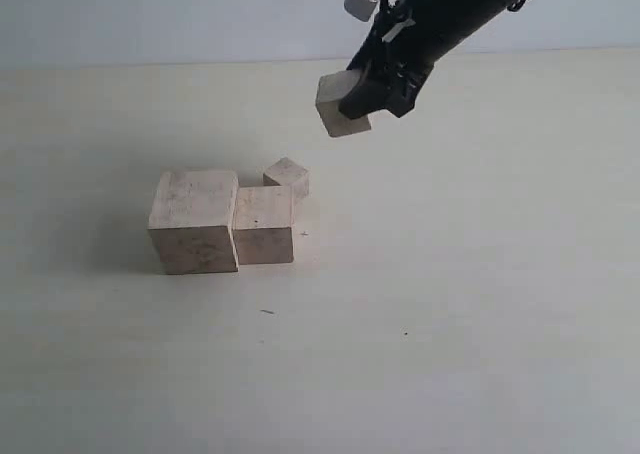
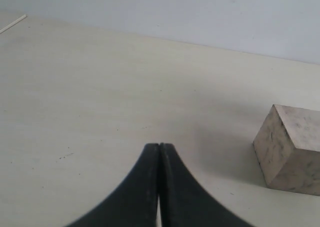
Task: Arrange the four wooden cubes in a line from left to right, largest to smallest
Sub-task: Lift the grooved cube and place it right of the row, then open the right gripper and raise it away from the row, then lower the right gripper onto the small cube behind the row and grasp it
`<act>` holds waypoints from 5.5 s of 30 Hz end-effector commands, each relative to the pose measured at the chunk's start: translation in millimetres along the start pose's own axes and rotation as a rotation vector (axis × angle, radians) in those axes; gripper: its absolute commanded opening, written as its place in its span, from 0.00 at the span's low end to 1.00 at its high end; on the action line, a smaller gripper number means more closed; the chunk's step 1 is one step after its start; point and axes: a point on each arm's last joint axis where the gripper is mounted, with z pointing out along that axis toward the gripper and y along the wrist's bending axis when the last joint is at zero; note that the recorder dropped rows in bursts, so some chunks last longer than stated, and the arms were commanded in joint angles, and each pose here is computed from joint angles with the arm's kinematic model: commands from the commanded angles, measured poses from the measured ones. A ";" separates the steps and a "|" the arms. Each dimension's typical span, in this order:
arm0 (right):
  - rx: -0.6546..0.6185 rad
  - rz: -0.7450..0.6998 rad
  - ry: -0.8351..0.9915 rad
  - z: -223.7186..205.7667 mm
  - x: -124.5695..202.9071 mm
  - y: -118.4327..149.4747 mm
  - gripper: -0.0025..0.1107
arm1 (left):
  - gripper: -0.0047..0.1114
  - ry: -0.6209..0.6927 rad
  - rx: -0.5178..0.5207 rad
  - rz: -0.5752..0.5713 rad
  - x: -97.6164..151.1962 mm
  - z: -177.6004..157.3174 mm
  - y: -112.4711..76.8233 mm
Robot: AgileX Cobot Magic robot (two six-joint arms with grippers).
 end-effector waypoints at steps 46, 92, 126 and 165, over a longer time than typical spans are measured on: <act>-0.235 0.001 -0.164 94.7 84.0 60.8 0.02 | 0.04 -0.008 0.009 0.000 -0.6 -0.5 -0.5; 0.002 0.447 0.106 29.7 59.6 47.9 0.51 | 0.04 -0.008 0.009 0.000 -0.6 -0.5 -0.5; 0.207 0.524 0.234 37.9 32.9 58.1 0.48 | 0.04 -0.008 0.009 0.000 -0.6 -0.5 -0.5; 0.187 0.622 0.058 97.9 -40.0 40.7 0.72 | 0.04 -0.008 0.009 0.000 -0.6 -0.5 -0.5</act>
